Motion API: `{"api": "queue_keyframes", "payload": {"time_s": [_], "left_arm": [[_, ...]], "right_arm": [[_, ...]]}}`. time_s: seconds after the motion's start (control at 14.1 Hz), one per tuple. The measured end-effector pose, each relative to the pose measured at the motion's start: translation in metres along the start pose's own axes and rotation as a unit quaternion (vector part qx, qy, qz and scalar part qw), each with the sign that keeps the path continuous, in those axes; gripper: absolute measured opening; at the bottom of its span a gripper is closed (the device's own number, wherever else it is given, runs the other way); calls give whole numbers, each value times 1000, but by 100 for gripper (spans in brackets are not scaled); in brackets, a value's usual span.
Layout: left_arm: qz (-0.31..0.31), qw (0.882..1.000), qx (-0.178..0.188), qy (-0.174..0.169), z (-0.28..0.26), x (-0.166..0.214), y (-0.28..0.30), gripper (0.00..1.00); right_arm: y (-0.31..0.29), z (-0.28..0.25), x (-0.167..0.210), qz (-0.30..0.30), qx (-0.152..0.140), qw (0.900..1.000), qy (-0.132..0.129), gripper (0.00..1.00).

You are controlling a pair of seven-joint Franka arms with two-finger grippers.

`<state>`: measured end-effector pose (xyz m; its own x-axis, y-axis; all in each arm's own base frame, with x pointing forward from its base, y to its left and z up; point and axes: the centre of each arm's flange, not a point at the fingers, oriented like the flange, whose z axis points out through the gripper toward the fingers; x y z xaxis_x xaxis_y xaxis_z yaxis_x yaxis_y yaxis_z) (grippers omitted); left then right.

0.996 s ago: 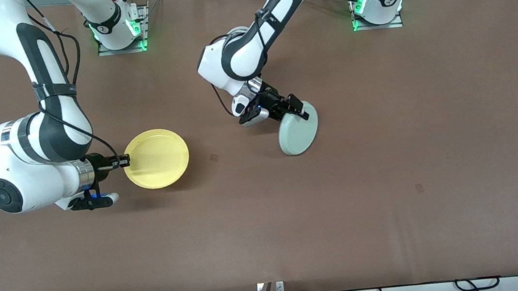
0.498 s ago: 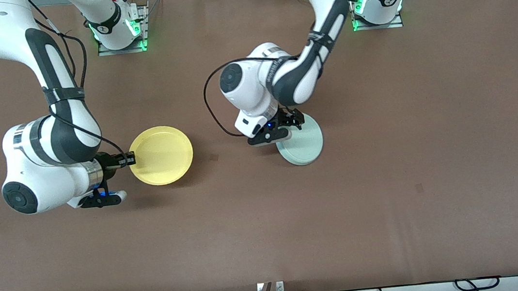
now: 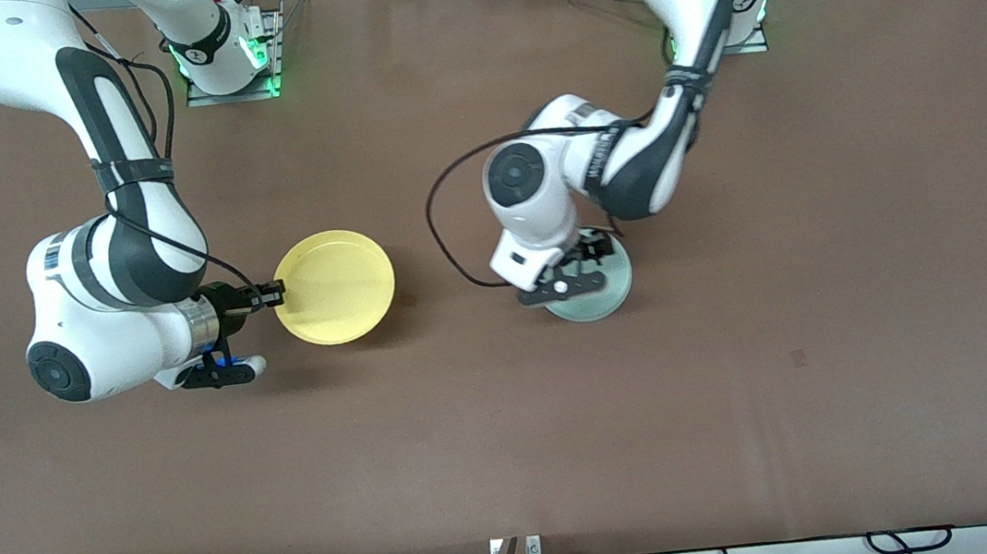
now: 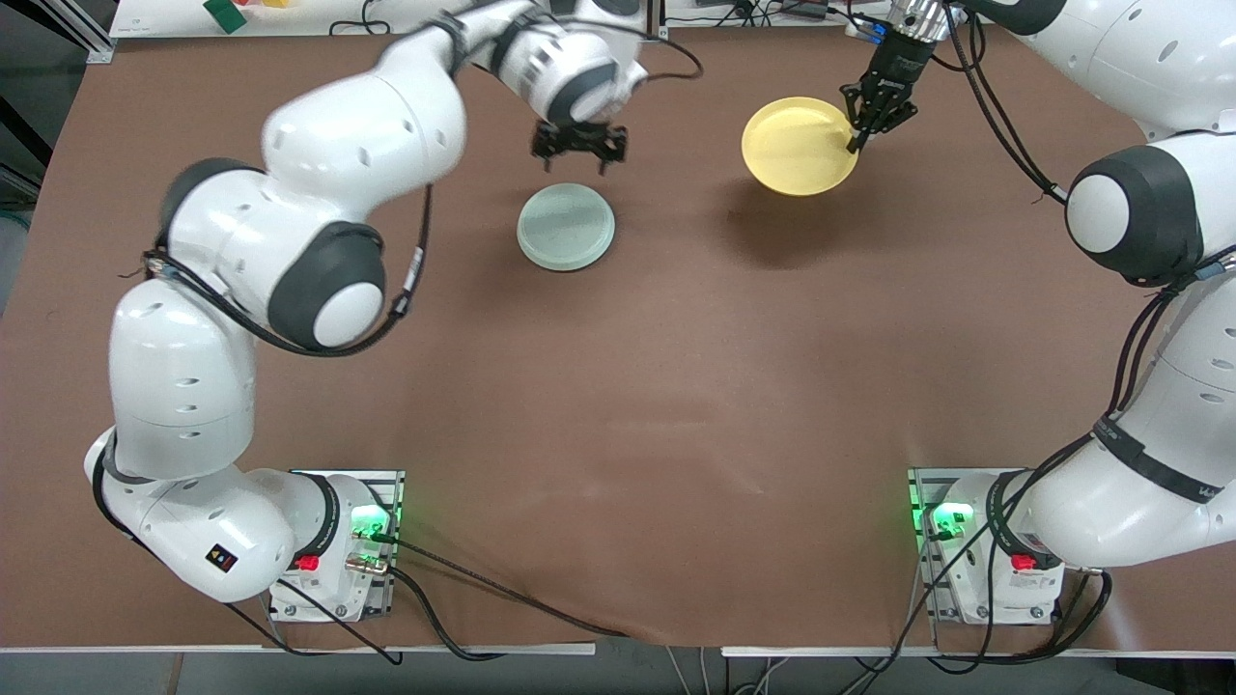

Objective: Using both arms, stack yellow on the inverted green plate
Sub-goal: 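Lower the flipped green plate with the left gripper while the right gripper lifts yellow, then place the yellow plate onto the green plate while the left gripper withdraws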

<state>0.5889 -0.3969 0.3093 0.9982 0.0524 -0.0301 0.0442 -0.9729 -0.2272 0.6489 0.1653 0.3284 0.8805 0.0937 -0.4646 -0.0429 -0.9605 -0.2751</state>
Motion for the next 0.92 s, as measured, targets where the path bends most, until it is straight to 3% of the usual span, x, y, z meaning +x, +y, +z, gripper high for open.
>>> {"api": "queue_keyframes", "payload": {"time_s": [0.28, 0.57, 0.78, 0.92], "left_arm": [[55, 998, -6, -20, -19, 62, -129, 100], [75, 997, -21, -11, -42, 91, -238, 100], [81, 996, -31, -4, -98, 78, -287, 100], [80, 995, -61, -16, -146, 51, -306, 100]], "right_arm": [[-57, 25, -3, 5, -5, 1000, 2, 3], [-153, 90, -6, 26, -23, 999, 34, 3], [-207, 137, -7, 54, 30, 997, 44, 3], [-226, 155, -4, 72, 56, 994, 61, 3]]}}
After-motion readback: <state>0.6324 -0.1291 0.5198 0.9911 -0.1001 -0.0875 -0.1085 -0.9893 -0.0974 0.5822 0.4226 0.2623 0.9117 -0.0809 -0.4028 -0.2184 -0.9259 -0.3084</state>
